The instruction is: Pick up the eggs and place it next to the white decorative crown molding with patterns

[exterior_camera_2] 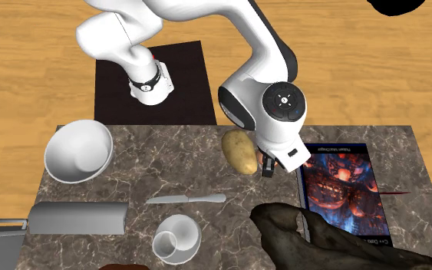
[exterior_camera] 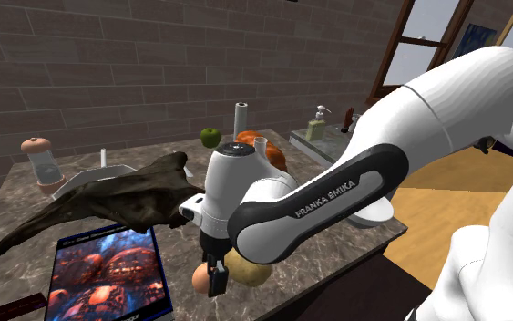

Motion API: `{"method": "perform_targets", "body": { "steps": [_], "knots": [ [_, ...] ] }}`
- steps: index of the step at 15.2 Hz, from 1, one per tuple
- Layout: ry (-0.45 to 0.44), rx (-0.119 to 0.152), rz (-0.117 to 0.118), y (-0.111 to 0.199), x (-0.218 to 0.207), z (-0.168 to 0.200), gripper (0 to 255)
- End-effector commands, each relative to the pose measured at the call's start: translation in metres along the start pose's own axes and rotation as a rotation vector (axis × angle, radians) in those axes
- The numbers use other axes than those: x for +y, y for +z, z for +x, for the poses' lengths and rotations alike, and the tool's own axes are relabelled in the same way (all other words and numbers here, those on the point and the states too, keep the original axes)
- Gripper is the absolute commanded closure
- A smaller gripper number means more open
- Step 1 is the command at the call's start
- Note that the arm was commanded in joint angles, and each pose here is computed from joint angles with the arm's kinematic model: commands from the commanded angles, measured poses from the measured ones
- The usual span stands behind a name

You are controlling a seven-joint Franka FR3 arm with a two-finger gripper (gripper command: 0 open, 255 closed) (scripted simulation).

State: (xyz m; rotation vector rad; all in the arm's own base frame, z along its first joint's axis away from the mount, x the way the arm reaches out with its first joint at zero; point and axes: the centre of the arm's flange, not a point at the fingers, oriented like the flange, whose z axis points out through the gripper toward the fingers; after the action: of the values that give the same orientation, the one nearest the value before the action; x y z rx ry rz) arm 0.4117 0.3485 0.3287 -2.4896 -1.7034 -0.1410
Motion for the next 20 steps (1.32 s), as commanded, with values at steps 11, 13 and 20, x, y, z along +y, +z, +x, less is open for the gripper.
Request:
{"method": "perform_targets", "body": {
  "steps": [11,13,20],
  "knots": [
    [0.0,0.0,0.0,0.001,0.0,0.0,255],
    [0.0,0.0,0.0,0.001,0.0,0.0,255],
    [0.0,0.0,0.0,-0.025,-0.001,0.004,255]
  ]
}}
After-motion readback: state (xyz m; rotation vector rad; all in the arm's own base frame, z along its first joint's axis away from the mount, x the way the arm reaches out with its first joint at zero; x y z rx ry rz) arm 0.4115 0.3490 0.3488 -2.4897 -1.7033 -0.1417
